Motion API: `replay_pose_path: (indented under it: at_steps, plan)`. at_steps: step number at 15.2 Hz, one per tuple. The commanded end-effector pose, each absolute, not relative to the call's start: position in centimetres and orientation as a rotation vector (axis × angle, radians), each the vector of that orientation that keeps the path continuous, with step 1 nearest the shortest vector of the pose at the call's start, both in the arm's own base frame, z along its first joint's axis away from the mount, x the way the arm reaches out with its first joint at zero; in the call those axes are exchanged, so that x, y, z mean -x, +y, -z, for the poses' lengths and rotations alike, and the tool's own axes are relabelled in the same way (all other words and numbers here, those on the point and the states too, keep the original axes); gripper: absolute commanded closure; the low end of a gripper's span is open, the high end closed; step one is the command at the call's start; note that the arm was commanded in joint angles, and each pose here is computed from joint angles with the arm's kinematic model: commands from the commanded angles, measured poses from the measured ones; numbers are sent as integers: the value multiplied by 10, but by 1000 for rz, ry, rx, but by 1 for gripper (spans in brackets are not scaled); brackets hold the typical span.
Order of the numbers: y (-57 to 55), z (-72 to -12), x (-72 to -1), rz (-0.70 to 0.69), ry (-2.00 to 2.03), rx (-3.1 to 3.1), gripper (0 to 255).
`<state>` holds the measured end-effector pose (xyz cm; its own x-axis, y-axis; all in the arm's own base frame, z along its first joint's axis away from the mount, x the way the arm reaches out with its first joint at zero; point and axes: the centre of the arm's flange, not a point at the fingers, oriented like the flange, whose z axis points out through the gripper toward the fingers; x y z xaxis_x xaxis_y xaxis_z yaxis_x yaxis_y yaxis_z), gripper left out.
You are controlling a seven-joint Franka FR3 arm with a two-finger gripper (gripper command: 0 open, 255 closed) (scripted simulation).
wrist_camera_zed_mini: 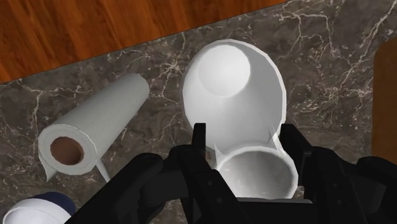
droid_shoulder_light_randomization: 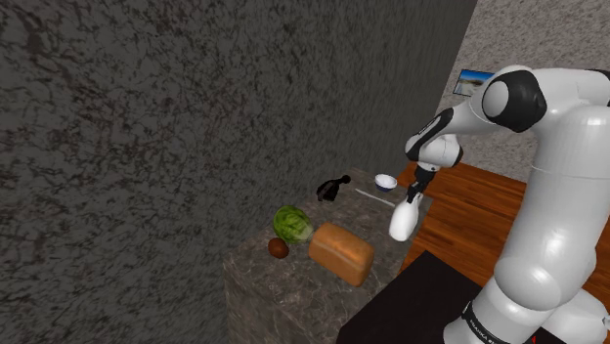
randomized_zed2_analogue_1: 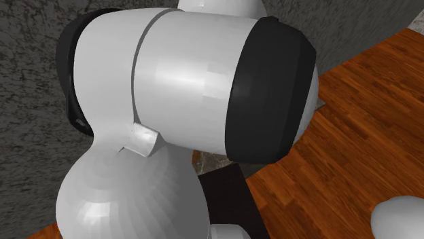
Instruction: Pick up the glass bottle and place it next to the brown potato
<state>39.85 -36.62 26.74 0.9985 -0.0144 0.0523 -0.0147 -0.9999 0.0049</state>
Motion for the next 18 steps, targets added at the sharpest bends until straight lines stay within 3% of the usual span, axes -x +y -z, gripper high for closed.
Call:
replay_pose_path:
  at_steps: [1, 18]
  plan:
    - [-366, -278, -398, -82, -23, -3135, 255]
    - [-366, -367, -398, -82, -23, -3135, 255]
